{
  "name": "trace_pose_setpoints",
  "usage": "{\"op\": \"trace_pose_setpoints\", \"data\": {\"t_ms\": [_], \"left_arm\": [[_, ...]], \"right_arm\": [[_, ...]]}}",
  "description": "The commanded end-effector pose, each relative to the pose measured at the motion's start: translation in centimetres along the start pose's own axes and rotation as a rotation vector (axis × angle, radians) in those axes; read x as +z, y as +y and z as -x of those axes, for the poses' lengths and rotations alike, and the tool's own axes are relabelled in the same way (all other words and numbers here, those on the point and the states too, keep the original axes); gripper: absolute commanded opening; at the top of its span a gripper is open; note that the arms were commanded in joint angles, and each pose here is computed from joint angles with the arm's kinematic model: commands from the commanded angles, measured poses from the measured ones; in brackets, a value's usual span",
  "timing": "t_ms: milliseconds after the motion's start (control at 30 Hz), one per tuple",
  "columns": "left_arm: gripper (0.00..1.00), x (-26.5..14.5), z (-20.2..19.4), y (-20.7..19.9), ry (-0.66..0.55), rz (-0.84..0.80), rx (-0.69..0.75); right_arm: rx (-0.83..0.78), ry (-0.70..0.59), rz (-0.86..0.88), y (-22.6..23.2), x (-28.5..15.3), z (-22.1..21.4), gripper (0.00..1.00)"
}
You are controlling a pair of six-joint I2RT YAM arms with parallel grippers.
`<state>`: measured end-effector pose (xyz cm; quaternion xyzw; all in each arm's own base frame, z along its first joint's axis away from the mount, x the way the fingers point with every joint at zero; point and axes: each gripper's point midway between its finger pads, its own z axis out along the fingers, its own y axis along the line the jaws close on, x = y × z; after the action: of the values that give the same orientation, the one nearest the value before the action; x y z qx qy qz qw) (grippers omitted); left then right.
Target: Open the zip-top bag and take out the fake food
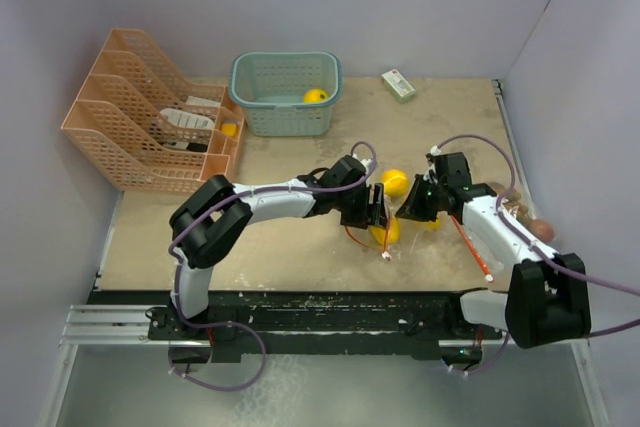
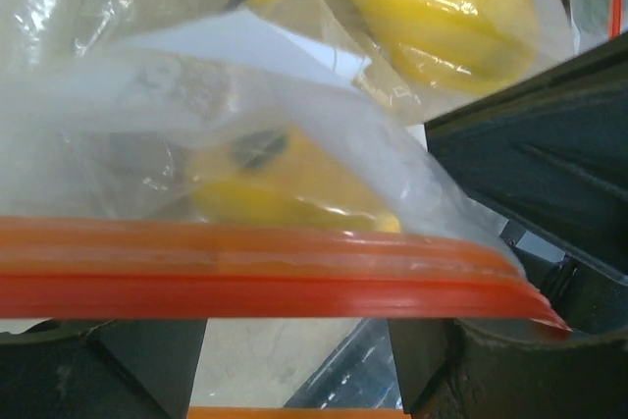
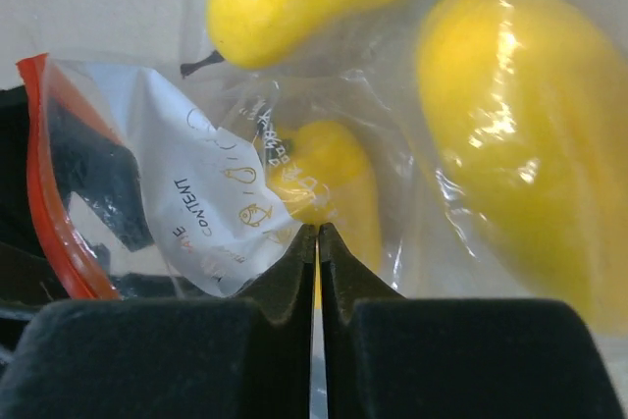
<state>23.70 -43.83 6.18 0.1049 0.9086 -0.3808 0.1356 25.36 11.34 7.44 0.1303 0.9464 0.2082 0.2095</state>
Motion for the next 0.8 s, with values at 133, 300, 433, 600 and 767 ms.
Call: {"op": "trace_pose_setpoints", "data": {"t_ms": [133,300,433,600,767], "left_arm": [[0.77,0.4,0.6,-1.4,-0.017,-0.046,0.015],[0.81,0.3,0.6,-1.3,-0.024,-0.043,0.011],[0.75,0.7,0.6,-1.6,-0.018,-0.064,-0.002],[0.42,1.6,1.0,-1.9,-0.011,-0.066,-0.017],[0.45,1.6,1.3,-2.0,-0.011,-0.053,-0.011]], "right_arm": [[0.008,0.147,0.103,0.2,4.2,-2.4,0.0],[0.018,0.178,0.127,0.3,4.7,-3.1,0.0],[0.009,0.171,0.169,1.0,4.7,-2.9,0.0],[0.004,0.137,0.177,1.4,3.9,-2.3,0.0],[-0.037,0.043,0.106,1.3,2.1,0.0,0.0]]}}
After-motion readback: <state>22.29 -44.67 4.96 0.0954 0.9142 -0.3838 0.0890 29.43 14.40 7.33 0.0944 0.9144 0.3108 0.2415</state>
